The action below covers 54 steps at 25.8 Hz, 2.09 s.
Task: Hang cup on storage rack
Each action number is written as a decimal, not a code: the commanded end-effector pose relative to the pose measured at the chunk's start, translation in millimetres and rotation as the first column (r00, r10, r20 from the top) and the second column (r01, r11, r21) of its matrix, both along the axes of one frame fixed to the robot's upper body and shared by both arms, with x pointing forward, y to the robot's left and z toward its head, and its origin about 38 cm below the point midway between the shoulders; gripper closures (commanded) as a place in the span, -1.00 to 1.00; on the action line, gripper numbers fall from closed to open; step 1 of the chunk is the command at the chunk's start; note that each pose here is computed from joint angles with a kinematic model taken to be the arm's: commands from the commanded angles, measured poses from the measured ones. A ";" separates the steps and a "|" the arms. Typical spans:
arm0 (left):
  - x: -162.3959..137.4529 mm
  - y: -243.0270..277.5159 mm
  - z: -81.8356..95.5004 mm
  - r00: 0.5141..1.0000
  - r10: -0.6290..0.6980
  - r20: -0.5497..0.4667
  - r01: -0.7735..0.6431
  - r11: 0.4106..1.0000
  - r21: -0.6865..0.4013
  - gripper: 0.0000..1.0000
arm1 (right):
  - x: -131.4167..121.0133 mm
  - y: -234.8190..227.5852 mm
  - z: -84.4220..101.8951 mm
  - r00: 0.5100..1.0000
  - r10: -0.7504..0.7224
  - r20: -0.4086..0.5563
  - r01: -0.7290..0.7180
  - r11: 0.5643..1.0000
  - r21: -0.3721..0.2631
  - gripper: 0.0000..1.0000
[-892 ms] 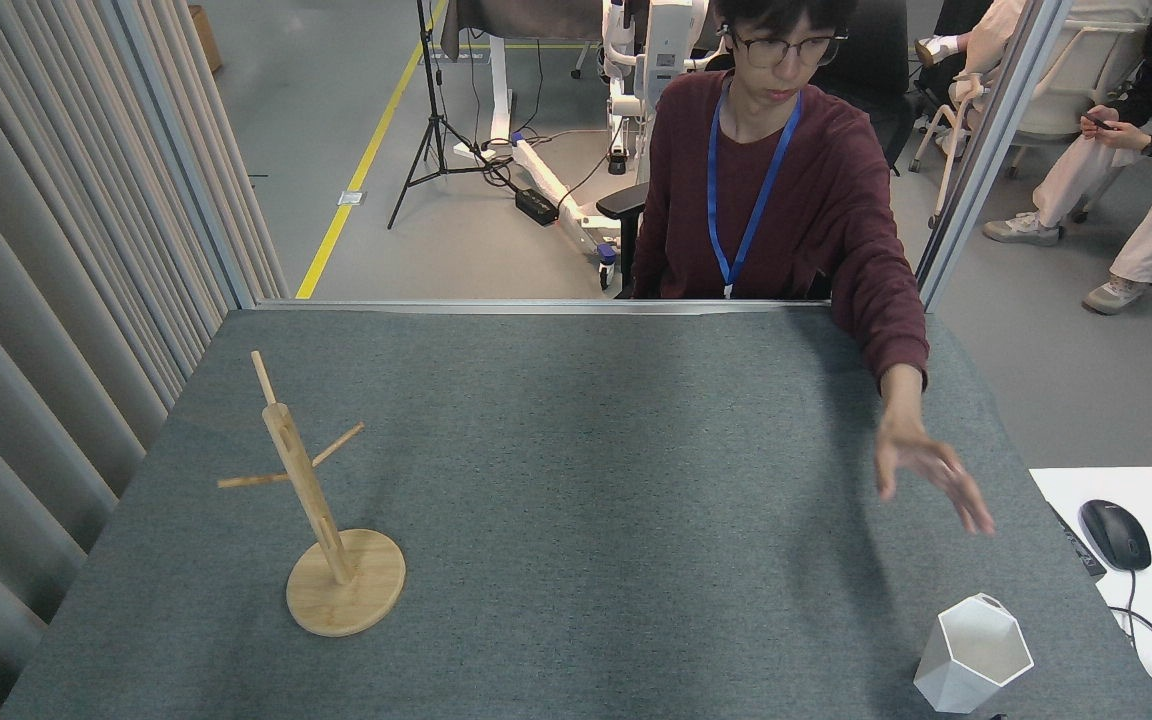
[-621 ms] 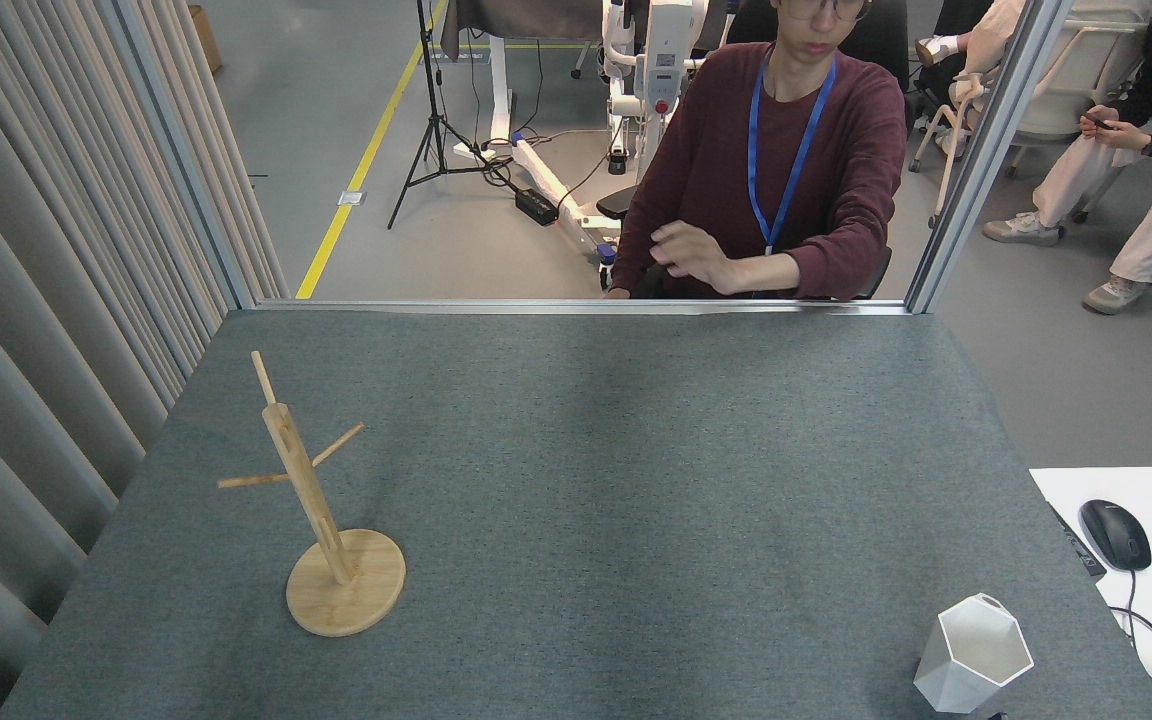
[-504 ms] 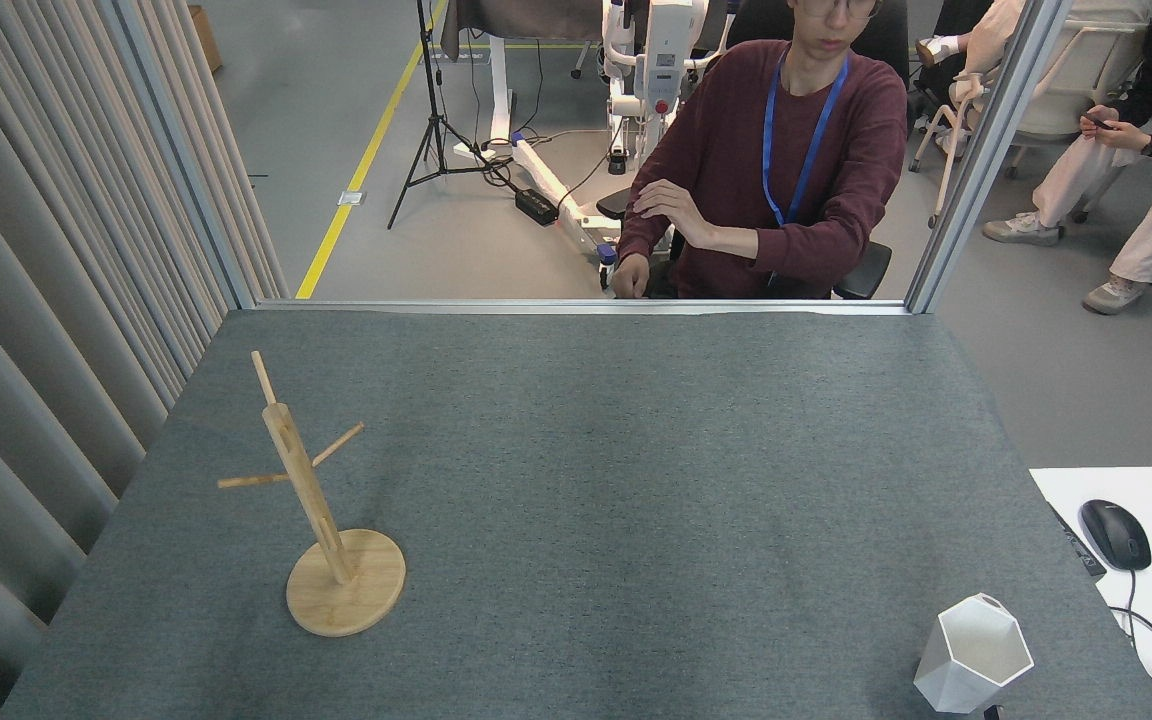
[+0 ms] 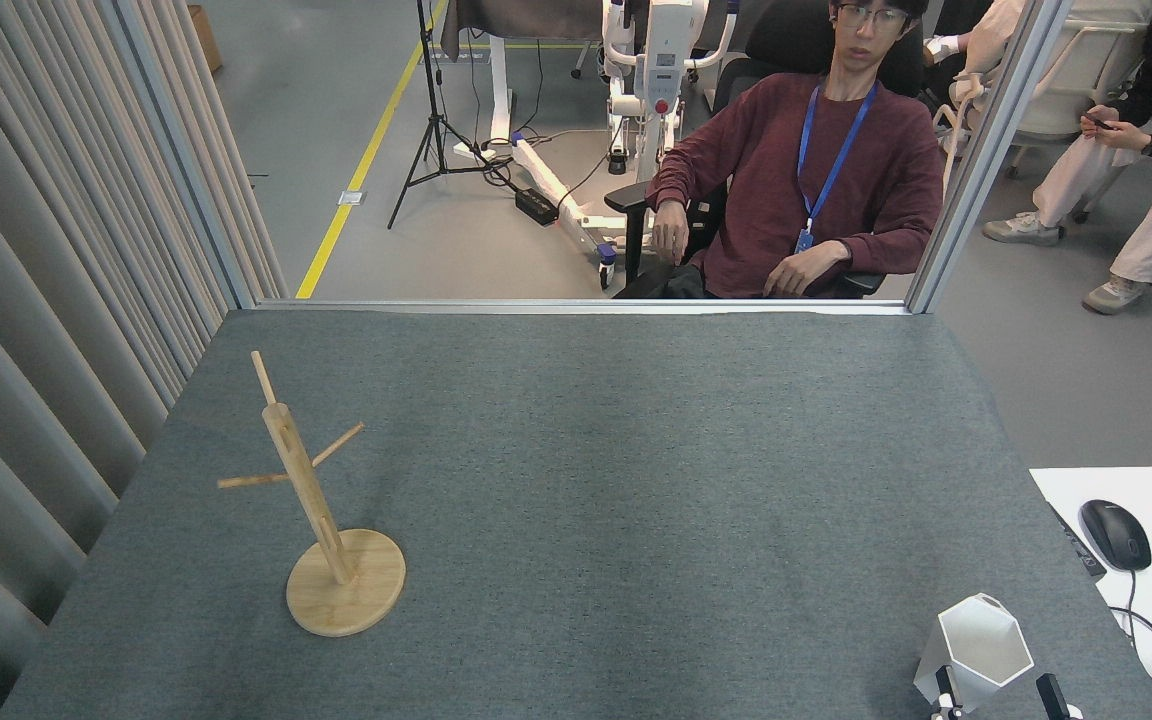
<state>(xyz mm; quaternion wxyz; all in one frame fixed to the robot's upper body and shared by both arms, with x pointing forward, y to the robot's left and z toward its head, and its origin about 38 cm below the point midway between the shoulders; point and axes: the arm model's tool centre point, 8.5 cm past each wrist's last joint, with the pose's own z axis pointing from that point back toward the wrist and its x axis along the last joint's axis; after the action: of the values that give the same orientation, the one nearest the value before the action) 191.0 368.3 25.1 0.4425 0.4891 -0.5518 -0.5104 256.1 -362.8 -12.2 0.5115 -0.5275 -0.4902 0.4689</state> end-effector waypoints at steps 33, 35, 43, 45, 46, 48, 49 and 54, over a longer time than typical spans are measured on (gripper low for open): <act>86.9 -88.3 21.8 0.933 -0.358 0.041 0.356 0.933 0.044 -1.00 | 69.3 91.3 95.6 0.938 0.162 0.307 -0.154 0.987 -0.047 -0.19; 86.4 -101.9 19.8 0.915 -0.401 0.031 0.399 0.915 0.055 -1.00 | 67.2 109.1 102.8 0.926 0.175 0.335 -0.176 0.984 -0.028 -0.19; 87.2 -118.5 30.9 0.891 -0.450 0.058 0.445 0.892 0.082 -1.00 | 59.6 240.8 100.6 0.878 0.360 0.315 -0.361 0.931 -0.057 -0.19; 87.3 -121.6 34.3 0.887 -0.458 0.066 0.451 0.888 0.092 -1.00 | 53.7 271.4 101.2 0.859 0.406 0.313 -0.402 0.912 -0.080 -0.19; 87.2 -123.7 33.8 0.886 -0.460 0.063 0.453 0.886 0.099 -1.00 | 50.9 282.5 101.4 0.850 0.424 0.312 -0.419 0.904 -0.087 -0.19; 86.1 -135.2 33.1 0.872 -0.486 0.056 0.477 0.870 0.120 -1.00 | 46.5 297.7 102.5 0.834 0.456 0.312 -0.448 0.888 -0.102 -0.19; 85.6 -142.9 31.5 0.864 -0.502 0.049 0.493 0.861 0.129 -1.00 | 44.4 302.2 101.7 0.828 0.469 0.309 -0.459 0.882 -0.109 -0.19; 84.6 -175.0 24.5 0.844 -0.536 0.028 0.525 0.835 0.162 -1.00 | 26.2 323.8 94.5 0.802 0.526 0.283 -0.512 0.849 -0.129 -0.19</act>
<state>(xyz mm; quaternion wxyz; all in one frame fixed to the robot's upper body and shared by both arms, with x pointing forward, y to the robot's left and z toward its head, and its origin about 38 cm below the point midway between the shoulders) 276.2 210.8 52.7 0.2368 0.3691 -0.6451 -0.6258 293.0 -53.0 85.3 0.2818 -0.4616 -0.6746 0.5025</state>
